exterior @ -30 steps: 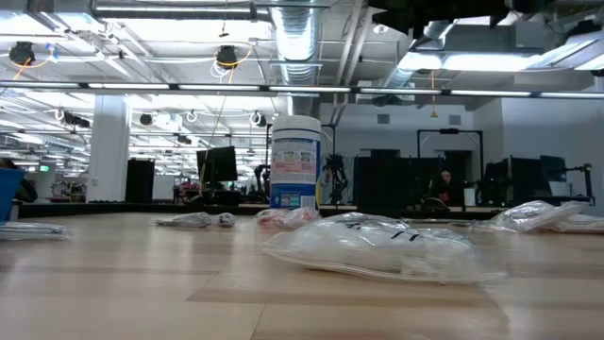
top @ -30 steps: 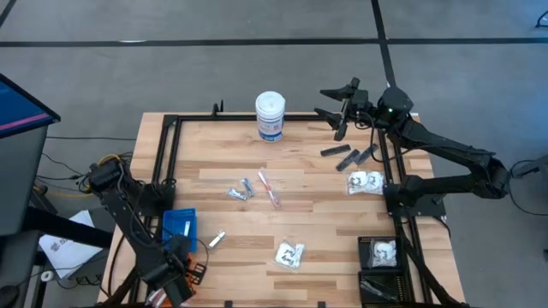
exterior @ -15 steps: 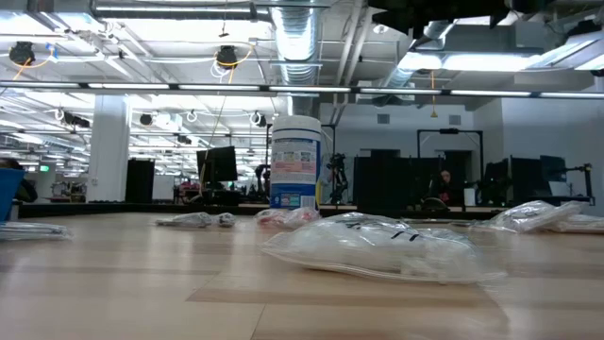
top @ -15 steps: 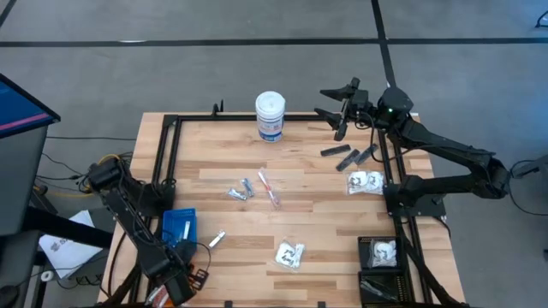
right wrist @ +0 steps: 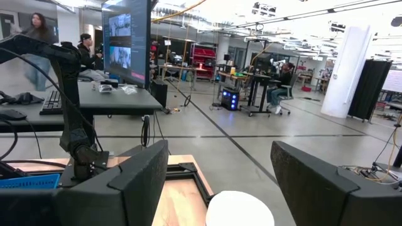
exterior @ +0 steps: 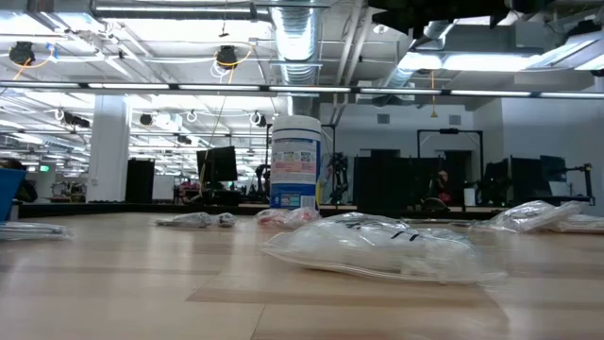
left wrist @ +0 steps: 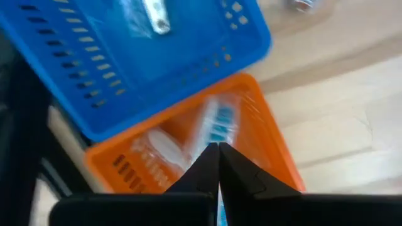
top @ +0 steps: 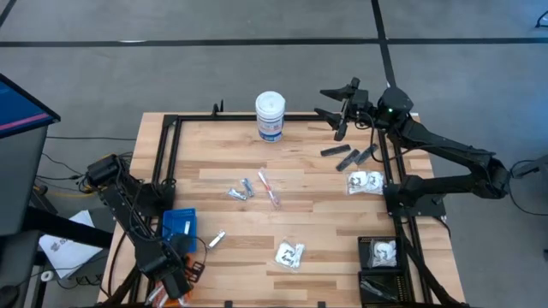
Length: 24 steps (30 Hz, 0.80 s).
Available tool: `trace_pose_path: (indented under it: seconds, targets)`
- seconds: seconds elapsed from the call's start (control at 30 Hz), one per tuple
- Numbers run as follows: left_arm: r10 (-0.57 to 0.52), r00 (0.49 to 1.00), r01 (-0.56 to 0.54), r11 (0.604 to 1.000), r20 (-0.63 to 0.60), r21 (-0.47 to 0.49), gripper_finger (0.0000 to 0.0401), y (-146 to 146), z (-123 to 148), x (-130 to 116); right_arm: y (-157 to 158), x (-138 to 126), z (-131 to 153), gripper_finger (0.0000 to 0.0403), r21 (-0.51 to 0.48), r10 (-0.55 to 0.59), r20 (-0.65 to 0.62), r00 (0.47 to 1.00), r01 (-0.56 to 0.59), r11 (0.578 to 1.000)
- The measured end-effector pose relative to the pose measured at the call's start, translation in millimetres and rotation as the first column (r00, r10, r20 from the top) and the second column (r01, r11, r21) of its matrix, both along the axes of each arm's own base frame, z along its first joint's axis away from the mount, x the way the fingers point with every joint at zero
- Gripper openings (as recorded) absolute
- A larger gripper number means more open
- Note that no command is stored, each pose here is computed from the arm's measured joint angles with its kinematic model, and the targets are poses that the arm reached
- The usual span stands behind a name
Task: Pick & Place Travel size toiletries
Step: Put the blue toothbrush into the orange bin
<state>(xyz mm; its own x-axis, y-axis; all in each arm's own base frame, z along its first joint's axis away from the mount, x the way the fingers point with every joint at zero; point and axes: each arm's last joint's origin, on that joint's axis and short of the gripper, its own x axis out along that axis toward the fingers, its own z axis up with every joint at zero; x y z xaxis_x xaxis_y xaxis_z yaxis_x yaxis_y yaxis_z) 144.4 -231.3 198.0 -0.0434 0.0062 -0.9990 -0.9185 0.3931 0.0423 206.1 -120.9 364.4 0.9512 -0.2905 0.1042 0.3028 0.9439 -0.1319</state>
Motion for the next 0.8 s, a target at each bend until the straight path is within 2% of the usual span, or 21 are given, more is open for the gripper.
trace_pose_path:
  seconds: [0.33, 0.53, 0.8]
  targets:
    - [-0.017, 0.999, 0.018, 0.999, -0.033, 0.049, 0.0, 5, 0, -3, 0, 0, 0, 0.0276, 0.0, 0.0, 0.0, 1.0, 0.0, 1.0]
    - [-0.017, 1.0, 0.017, 0.999, -0.016, 0.031, 0.0, 3, -1, -2, 0, 0, 0, 0.0276, 0.0, 0.0, 0.0, 1.0, 0.0, 1.0]
    - [-0.018, 1.0, 0.018, 1.0, 0.022, -0.025, 0.0, 5, -24, -2, 0, 0, 0, 0.0276, 0.0, 0.0, -0.001, 1.0, 0.0, 1.0]
